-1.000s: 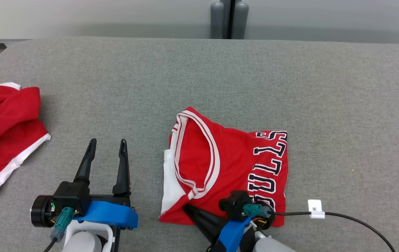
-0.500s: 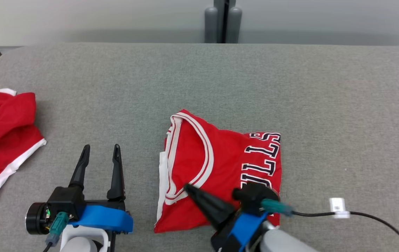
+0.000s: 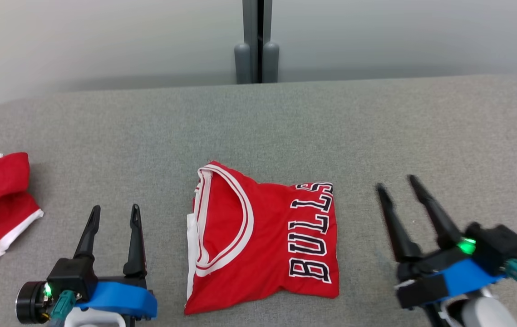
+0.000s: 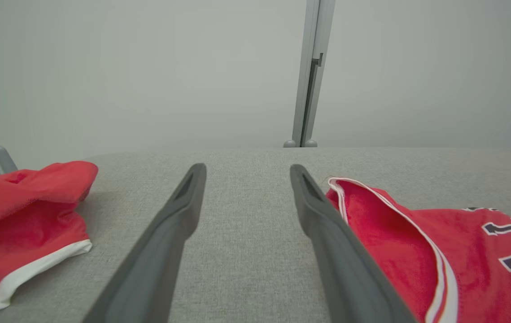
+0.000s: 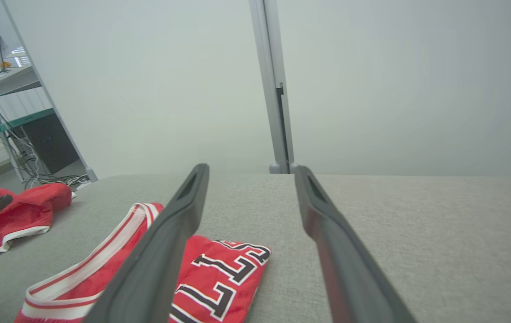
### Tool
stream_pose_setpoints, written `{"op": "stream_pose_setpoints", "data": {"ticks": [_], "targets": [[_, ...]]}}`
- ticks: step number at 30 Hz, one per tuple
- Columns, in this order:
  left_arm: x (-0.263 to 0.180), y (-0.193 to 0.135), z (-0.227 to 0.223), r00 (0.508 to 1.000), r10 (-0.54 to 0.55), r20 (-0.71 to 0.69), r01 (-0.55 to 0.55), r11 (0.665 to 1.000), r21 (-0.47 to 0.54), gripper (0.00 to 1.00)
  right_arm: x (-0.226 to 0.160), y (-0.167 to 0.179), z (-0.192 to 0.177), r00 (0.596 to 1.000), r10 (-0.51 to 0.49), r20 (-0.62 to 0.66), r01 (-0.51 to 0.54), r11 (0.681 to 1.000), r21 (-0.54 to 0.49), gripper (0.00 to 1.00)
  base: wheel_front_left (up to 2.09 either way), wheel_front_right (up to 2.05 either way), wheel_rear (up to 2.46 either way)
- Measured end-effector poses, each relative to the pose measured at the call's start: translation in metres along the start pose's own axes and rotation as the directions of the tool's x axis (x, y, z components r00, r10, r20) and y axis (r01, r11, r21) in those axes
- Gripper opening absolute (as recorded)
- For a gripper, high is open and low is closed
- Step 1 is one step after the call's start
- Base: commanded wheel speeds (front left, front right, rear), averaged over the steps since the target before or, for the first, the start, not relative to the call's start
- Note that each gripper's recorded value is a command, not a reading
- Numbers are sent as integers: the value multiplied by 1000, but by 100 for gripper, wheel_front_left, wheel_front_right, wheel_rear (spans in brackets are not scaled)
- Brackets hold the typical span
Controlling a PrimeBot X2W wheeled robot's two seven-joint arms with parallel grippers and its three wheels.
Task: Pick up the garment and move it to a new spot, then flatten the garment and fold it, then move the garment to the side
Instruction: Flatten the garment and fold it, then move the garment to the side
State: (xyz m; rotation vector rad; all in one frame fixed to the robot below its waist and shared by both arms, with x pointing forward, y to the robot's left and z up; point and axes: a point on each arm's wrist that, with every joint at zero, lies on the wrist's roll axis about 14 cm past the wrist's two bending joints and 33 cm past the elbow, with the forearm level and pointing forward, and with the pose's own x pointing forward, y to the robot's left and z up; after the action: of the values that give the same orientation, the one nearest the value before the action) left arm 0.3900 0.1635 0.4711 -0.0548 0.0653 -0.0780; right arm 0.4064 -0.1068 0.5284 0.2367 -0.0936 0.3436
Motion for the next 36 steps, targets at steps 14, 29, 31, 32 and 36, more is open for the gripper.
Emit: {"op": "stream_pose_setpoints", "data": {"ticks": [14, 29, 31, 32, 36], "targets": [[-37, -3, 10, 1000, -19, 6, 19, 1000, 17, 100, -79, -55, 21, 964, -266, -12, 264, 961, -78, 100, 0, 0, 0], [-58, 8, -6, 999, 12, -46, -11, 1000, 22, 100, -94, -46, 18, 964, -265, -37, 262, 962, -71, 100, 0, 0, 0], [-58, 9, -6, 999, 15, -43, -14, 1000, 23, 100, -93, -45, 19, 964, -263, -37, 260, 963, -71, 100, 0, 0, 0], [-58, 10, -6, 999, 15, -43, -14, 1000, 23, 100, -93, -45, 19, 964, -263, -37, 259, 963, -71, 100, 0, 0, 0], [-58, 11, -6, 999, 15, -39, -14, 1000, 26, 100, -93, -45, 18, 964, -262, -43, 259, 963, -71, 100, 0, 0, 0]]}}
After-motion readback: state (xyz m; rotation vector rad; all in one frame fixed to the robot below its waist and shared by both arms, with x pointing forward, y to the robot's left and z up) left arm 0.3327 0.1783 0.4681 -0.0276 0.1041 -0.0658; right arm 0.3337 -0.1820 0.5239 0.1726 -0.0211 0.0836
